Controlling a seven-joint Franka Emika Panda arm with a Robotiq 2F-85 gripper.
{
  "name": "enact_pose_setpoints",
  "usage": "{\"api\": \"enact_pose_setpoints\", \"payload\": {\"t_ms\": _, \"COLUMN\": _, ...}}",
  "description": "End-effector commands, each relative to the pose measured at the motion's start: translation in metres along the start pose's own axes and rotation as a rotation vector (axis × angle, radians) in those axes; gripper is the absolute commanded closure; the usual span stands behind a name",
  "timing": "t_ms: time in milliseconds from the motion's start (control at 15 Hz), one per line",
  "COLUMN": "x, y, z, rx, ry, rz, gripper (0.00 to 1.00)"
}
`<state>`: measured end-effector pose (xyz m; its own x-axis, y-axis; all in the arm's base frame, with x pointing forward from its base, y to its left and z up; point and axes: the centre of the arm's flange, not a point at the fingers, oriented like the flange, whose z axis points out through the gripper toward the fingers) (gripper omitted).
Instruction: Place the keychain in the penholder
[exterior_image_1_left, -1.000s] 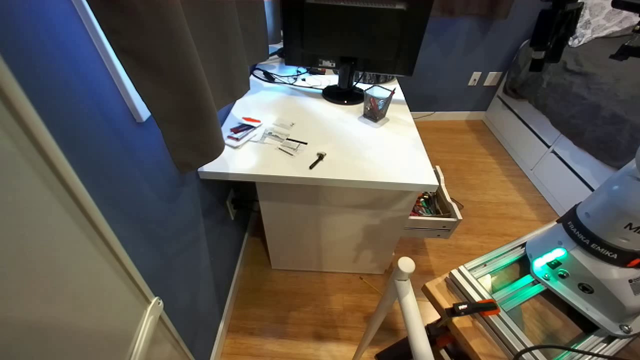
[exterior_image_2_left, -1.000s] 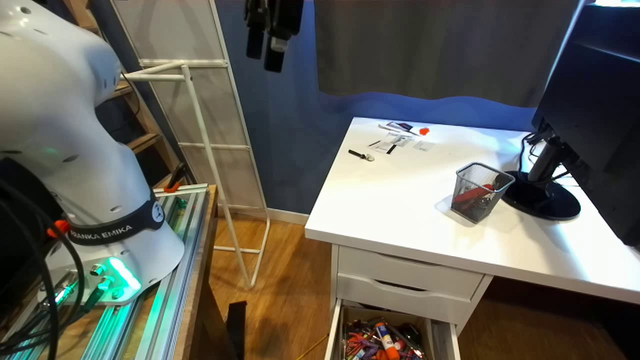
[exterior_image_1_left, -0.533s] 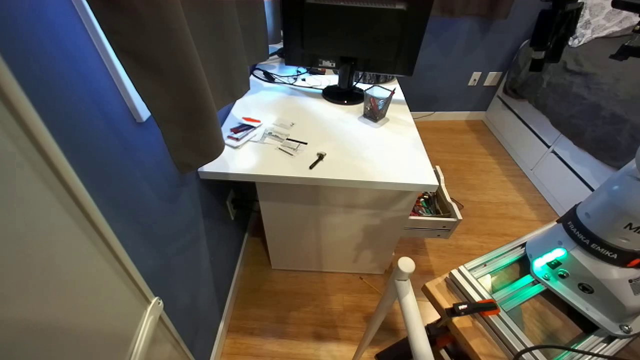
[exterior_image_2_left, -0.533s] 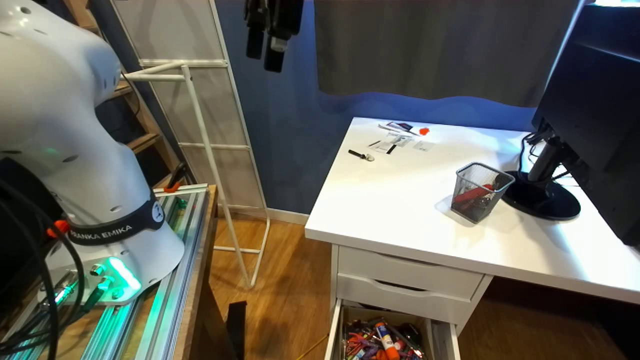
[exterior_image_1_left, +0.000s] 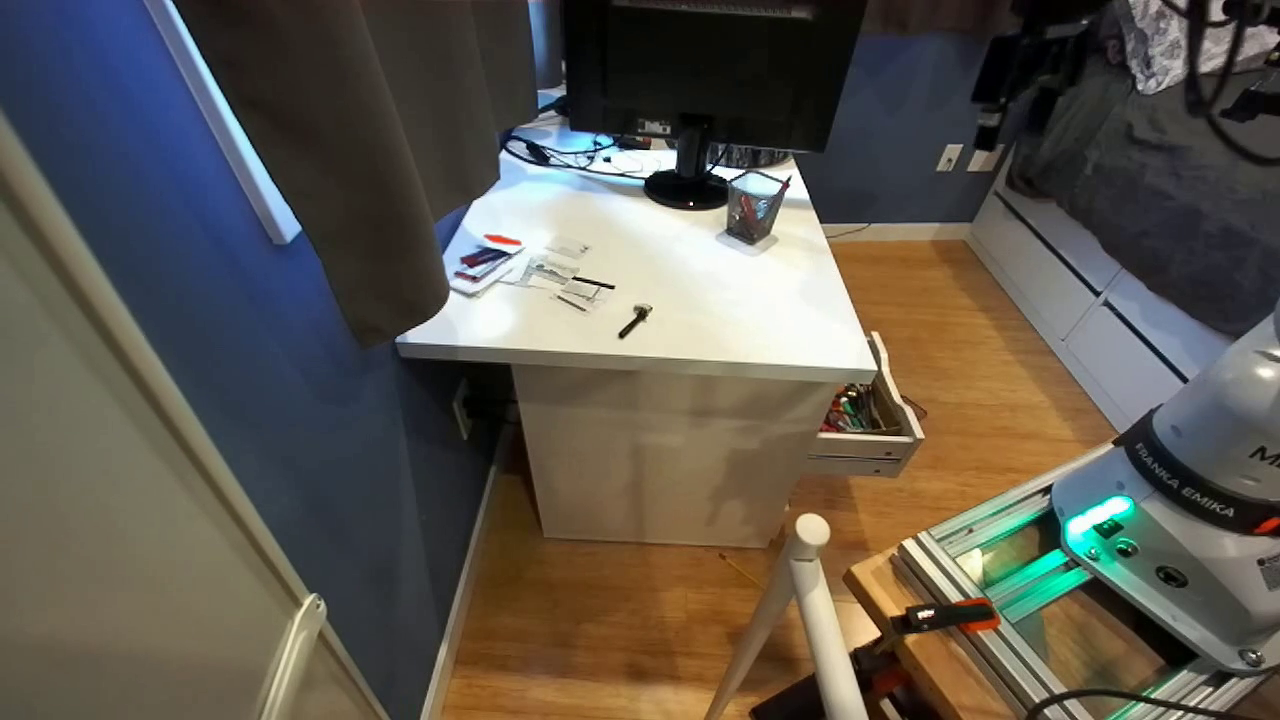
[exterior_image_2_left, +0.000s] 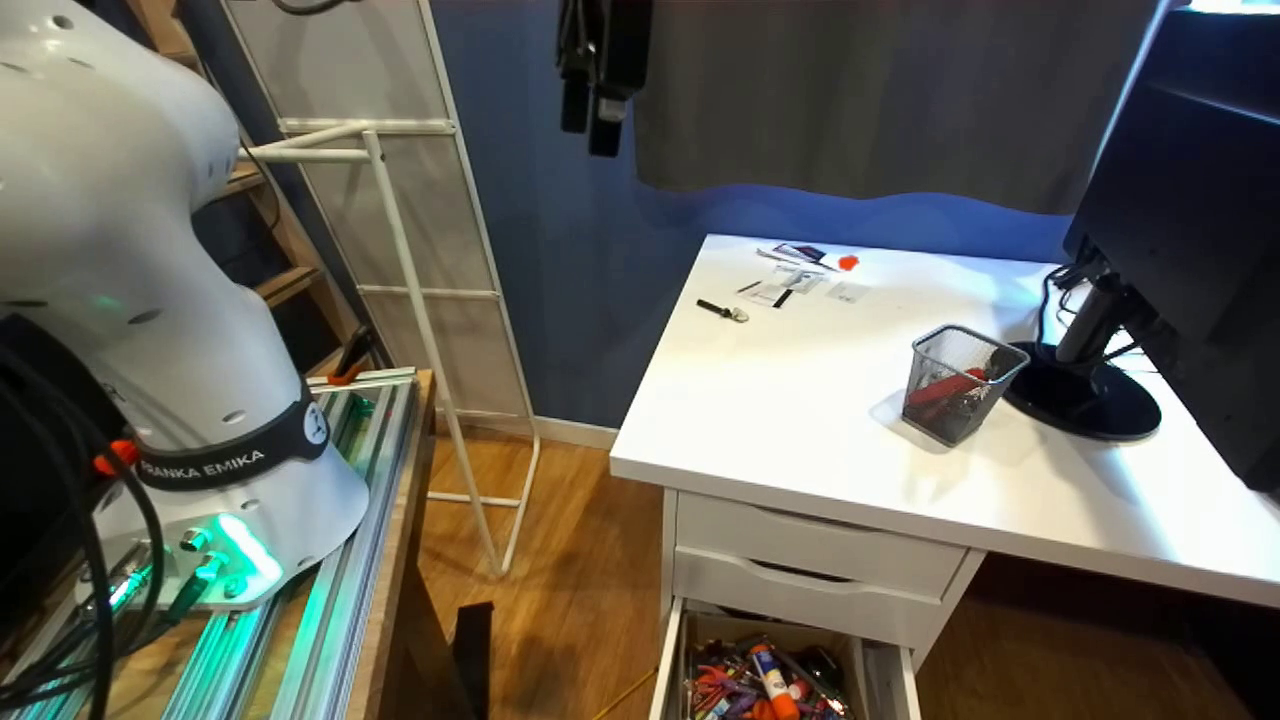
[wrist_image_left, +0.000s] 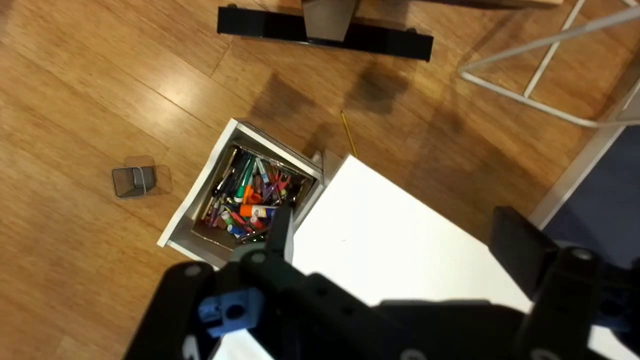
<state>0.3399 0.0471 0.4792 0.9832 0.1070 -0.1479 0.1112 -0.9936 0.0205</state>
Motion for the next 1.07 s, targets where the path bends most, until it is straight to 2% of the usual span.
{"api": "enact_pose_setpoints", "payload": {"t_ms": 0, "x": 0.051, "y": -0.060, "z": 0.020, "rx": 0.011, "ry": 0.024, "rz": 0.190, "gripper": 0.00}}
{"api": "enact_pose_setpoints", "payload": {"t_ms": 200, "x": 0.080, "y": -0.103, "z": 0.045, "rx": 0.007, "ry": 0.103, "rz": 0.339, "gripper": 0.00}}
{"api": "enact_pose_setpoints", "payload": {"t_ms": 600, "x": 0.135, "y": -0.179, "z": 0.094, "rx": 0.009, "ry": 0.198, "rz": 0.646, "gripper": 0.00}}
{"api": "enact_pose_setpoints", "payload": {"t_ms": 667, "x": 0.144, "y": -0.190, "z": 0.102, "rx": 0.000, "ry": 0.199, "rz": 0.646, "gripper": 0.00}}
{"api": "enact_pose_setpoints", "payload": {"t_ms": 733, "x": 0.109, "y": -0.158, "z": 0.090, "rx": 0.024, "ry": 0.190, "rz": 0.583, "gripper": 0.00}}
{"api": "enact_pose_setpoints", "payload": {"t_ms": 1000, "x": 0.125, "y": -0.177, "z": 0.103, "rx": 0.023, "ry": 0.180, "rz": 0.620, "gripper": 0.00}}
